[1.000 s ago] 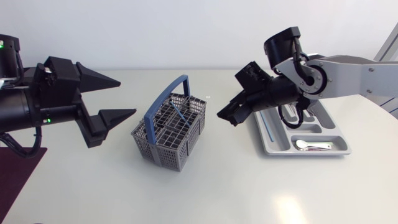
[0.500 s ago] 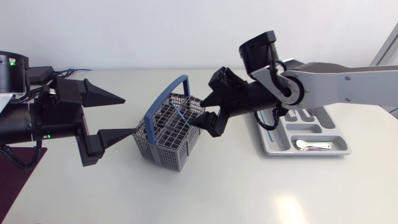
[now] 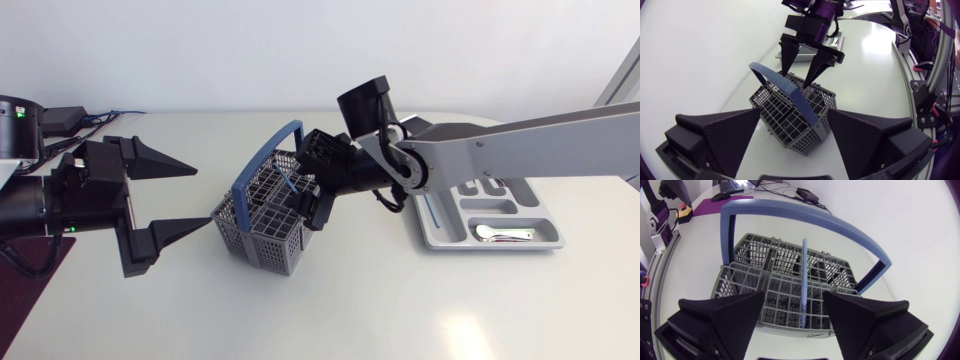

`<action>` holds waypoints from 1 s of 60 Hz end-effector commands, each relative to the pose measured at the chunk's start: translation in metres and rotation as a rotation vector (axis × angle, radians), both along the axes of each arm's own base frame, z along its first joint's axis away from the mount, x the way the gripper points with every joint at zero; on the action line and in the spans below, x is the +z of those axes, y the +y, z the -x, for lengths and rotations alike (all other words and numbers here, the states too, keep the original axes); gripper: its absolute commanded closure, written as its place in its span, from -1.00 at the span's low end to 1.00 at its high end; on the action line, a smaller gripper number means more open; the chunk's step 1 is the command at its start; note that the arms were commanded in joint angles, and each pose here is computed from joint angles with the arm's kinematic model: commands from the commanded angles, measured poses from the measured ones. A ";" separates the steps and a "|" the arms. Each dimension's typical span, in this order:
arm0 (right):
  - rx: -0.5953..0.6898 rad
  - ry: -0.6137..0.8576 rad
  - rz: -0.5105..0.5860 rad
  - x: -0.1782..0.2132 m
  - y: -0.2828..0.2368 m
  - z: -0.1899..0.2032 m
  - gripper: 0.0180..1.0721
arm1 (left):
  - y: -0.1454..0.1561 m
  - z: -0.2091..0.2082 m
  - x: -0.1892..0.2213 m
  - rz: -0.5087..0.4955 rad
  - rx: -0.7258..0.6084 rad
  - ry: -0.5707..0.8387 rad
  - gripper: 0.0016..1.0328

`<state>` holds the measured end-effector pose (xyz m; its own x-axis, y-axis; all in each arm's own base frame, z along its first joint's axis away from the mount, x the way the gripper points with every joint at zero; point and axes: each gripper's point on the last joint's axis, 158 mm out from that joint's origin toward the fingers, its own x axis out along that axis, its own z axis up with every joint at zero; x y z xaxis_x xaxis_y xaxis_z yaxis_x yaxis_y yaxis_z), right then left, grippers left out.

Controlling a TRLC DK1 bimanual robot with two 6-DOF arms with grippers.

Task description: Unload the cutlery basket into the drawer organizer.

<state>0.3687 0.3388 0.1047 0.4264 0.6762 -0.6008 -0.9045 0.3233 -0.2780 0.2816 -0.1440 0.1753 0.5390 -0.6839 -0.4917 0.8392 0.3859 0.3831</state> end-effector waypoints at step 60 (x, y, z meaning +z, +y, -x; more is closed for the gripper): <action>0.019 -0.105 0.018 0.002 0.019 -0.007 0.89 | 0.004 -0.002 -0.027 -0.018 -0.032 0.043 -0.92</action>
<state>0.3845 0.3584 0.1047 0.4771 0.6694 -0.5694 -0.8770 0.3213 -0.3572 0.2876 -0.1400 0.1604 0.5152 -0.6847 -0.5154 0.8549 0.3679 0.3658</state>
